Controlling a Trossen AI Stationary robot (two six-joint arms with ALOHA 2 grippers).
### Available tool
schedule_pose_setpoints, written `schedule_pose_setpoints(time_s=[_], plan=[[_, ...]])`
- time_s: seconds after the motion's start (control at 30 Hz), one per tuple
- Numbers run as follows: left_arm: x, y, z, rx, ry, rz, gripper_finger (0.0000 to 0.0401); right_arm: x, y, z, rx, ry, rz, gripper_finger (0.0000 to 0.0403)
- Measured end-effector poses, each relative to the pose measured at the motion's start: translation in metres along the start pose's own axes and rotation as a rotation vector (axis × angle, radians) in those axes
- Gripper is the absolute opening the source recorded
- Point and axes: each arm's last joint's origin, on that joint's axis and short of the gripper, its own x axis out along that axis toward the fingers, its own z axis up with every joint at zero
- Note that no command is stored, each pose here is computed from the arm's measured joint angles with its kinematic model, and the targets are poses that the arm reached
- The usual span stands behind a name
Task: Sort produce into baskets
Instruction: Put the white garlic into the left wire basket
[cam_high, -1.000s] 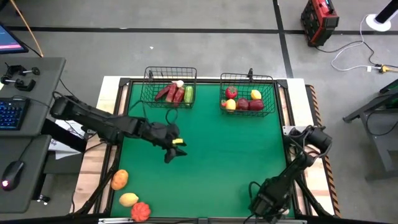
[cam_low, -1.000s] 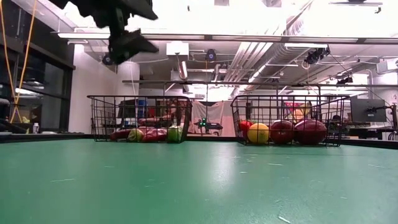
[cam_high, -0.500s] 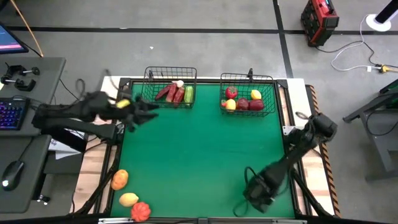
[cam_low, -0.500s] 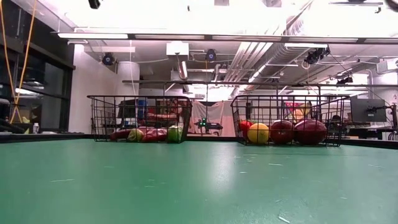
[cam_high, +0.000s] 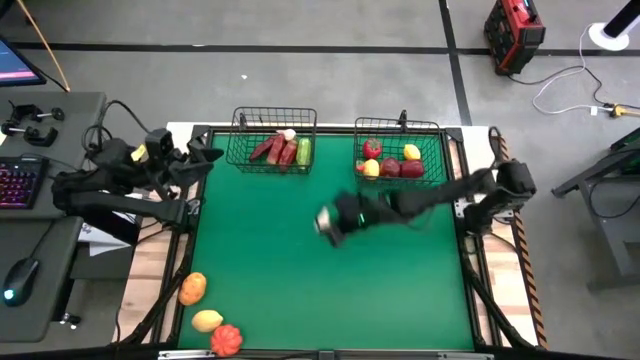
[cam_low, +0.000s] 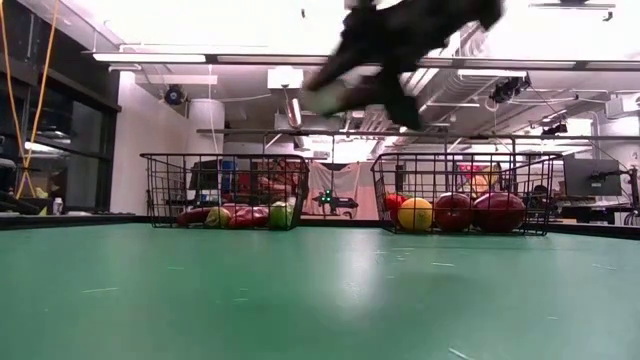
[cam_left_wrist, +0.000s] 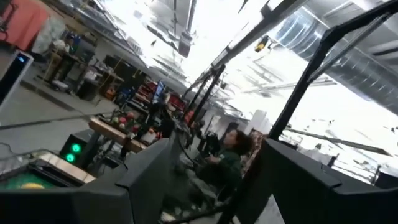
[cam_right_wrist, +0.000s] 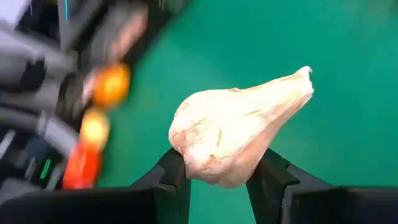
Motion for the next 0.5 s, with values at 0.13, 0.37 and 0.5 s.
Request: schedule_pose_setpoints(time_s=[0.13, 0.37, 0.5], plan=[[0.011, -0.001, -0.006, -0.003, 0.050, -0.056, 0.0241, 0.001, -0.010, 0.072, -0.073, -0.225, -0.045, 0.0099], [0.024, -0.001, -0.012, -0.004, 0.083, -0.108, 0.0241, 0.004, -0.021, 0.172, -0.118, -0.429, -0.091, 0.0111], [0.026, -0.003, -0.013, -0.006, 0.099, -0.163, 0.0241, 0.015, -0.031, 0.205, -0.077, -0.460, -0.064, 0.0136]])
